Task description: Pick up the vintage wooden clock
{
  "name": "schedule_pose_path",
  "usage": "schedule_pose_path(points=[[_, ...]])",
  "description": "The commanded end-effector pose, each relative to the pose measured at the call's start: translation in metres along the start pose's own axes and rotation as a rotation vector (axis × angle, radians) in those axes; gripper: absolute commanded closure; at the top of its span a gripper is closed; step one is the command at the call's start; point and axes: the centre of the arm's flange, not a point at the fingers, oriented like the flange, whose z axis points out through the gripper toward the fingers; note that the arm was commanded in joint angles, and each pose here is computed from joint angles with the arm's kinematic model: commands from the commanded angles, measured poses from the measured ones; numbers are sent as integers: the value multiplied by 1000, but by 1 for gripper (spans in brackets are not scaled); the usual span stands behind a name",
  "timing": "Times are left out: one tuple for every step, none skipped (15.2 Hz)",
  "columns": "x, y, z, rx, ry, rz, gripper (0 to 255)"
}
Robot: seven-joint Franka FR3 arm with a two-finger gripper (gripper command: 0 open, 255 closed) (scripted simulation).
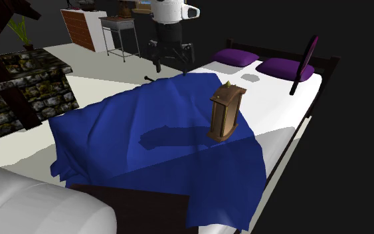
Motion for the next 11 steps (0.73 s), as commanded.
schedule_pose_path(points=[[17, 17, 7, -8, 5, 31, 0], [25, 26, 11, -12, 7, 46, 0], [33, 35, 14, -16, 9, 61, 0], [41, 44, 18, -20, 11, 76, 0], [49, 54, 21, -23, 13, 91, 0], [57, 63, 24, -27, 15, 106, 0], [64, 72, 27, -31, 17, 121, 0], [72, 82, 31, -35, 19, 136, 0], [79, 92, 34, -39, 21, 151, 0], [86, 102, 37, -43, 24, 166, 0], [93, 112, 40, -46, 26, 181, 0]])
